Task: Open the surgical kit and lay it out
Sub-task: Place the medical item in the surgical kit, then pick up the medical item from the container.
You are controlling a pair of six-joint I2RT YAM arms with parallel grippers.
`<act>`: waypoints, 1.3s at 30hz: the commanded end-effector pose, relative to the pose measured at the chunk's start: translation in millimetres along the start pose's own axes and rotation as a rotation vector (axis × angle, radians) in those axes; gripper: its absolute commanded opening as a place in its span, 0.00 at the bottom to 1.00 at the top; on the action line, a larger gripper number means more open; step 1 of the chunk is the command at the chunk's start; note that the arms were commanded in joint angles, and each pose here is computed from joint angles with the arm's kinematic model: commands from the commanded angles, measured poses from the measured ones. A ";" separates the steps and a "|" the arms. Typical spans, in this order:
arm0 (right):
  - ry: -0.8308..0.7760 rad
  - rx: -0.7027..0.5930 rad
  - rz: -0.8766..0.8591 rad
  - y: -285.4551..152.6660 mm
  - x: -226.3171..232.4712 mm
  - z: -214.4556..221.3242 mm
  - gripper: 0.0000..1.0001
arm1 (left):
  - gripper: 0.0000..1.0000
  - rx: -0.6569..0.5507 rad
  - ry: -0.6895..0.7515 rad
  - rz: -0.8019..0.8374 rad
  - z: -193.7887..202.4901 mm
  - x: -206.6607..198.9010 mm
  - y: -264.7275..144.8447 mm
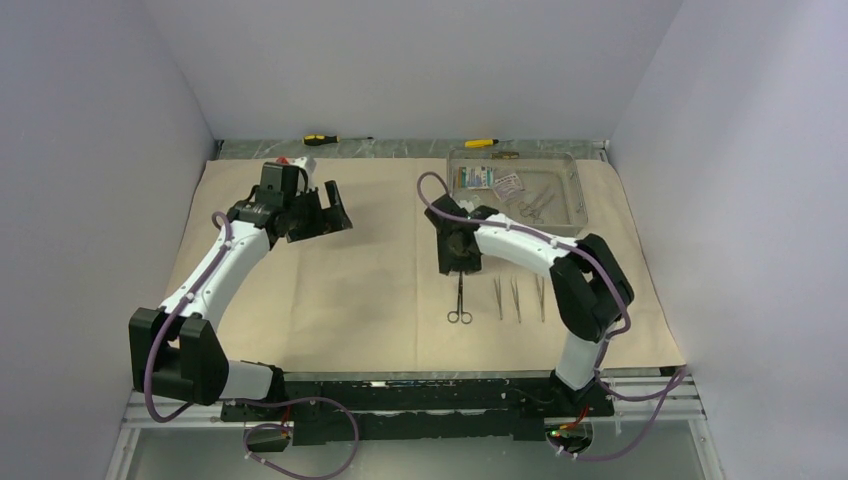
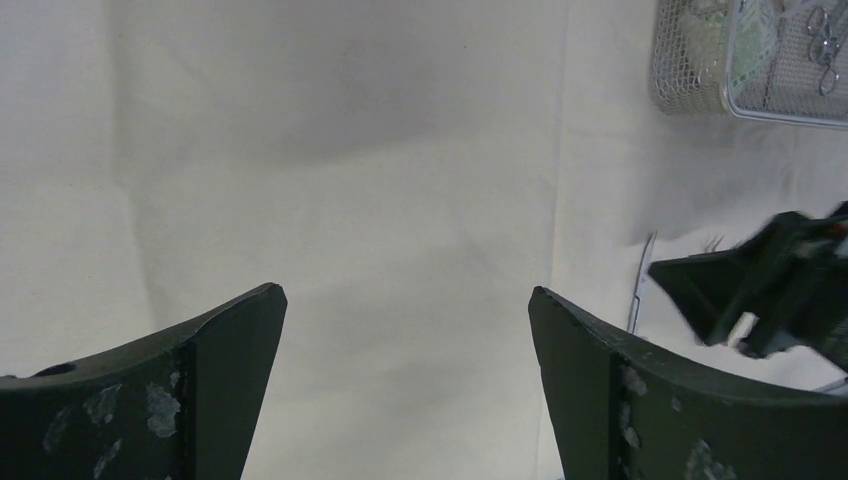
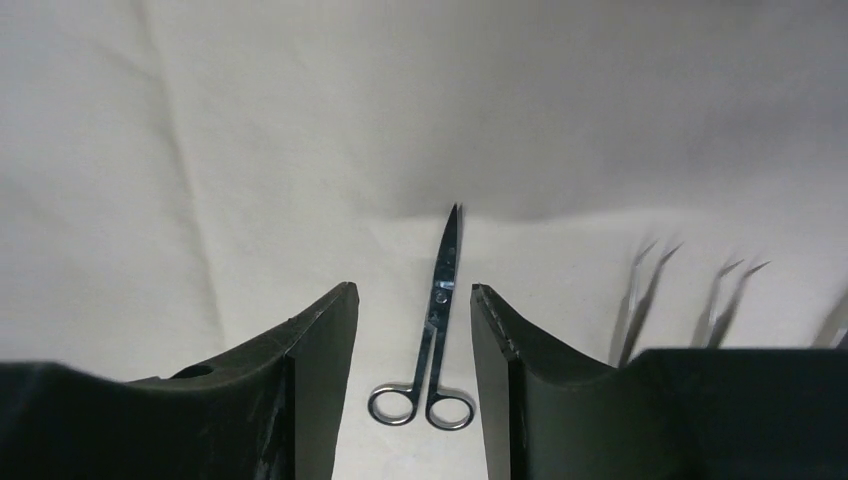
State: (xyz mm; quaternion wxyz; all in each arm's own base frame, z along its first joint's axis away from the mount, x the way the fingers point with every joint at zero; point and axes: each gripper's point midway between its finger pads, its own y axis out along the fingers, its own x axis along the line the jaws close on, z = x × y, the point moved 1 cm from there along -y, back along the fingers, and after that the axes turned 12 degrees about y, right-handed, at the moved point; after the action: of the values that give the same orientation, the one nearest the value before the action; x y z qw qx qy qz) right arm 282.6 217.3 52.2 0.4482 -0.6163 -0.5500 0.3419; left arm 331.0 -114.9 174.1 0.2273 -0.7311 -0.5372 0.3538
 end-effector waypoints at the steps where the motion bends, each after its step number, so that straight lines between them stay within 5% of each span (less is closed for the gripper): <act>1: 0.068 -0.177 -0.080 -59.6 -2.1 -74.2 0.49 | 0.98 -0.071 0.025 -0.028 -25.9 0.2 -10.4; 9: 0.322 -0.376 -0.013 -77.4 -88.8 -172.4 0.50 | 0.98 -0.140 0.043 -0.049 -50.7 1.7 -7.8; 19: 0.539 -0.340 0.156 -9.2 -171.8 -235.4 0.31 | 0.98 -0.144 0.047 -0.056 -73.9 3.7 16.1; 39: 0.567 -0.309 0.220 85.1 -223.8 -289.0 0.30 | 0.97 -0.033 0.012 -0.058 -71.1 13.7 60.4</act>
State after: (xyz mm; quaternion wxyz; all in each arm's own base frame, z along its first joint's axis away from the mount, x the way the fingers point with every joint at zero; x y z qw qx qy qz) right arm 529.9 -42.6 49.8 0.4572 -0.7961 -0.3739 0.1323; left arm 413.3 -116.9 160.6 0.2406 -0.7133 -0.5615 0.3435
